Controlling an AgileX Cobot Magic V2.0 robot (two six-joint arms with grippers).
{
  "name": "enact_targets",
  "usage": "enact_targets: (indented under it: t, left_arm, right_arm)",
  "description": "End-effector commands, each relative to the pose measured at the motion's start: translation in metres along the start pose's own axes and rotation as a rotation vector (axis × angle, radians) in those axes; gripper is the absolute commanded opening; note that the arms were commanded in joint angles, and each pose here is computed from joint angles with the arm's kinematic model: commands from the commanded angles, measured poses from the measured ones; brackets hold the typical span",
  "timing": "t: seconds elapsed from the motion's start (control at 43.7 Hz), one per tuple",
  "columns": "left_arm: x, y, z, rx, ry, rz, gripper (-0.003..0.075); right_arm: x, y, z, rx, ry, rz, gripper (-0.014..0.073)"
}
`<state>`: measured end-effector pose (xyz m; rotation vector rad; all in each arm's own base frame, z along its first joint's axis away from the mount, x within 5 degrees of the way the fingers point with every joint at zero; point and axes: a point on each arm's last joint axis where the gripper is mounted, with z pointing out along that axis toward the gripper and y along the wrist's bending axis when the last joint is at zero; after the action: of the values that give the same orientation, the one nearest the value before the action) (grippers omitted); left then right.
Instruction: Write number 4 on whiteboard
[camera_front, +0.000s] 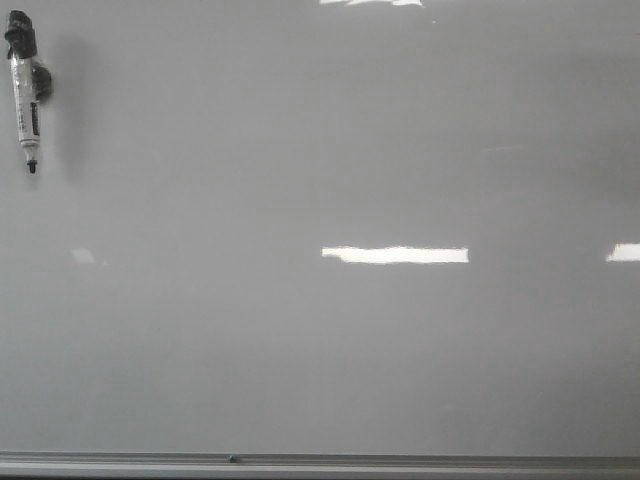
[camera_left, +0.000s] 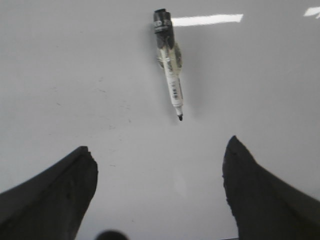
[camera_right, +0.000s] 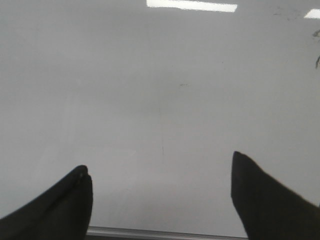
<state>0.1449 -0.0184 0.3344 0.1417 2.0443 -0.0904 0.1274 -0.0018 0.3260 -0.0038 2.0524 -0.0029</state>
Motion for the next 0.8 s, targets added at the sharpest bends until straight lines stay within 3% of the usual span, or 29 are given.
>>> enact_targets:
  t: [0.0, 0.366, 0.778]
  left_arm:
    - [-0.016, -0.008, 0.007, 0.04, -0.09, 0.036, 0.0535]
    - [-0.019, -0.009, 0.069, 0.04, -0.068, -0.115, 0.0533]
    - [-0.01, -0.009, 0.137, 0.026, -0.097, -0.121, 0.0533]
  right_arm:
    - [-0.013, -0.001, -0.003, 0.007, -0.082, 0.003, 0.061]
    - [-0.013, -0.001, -0.003, 0.006, -0.081, 0.003, 0.061]
    - [-0.013, -0.001, -0.003, 0.007, -0.083, 0.003, 0.061]
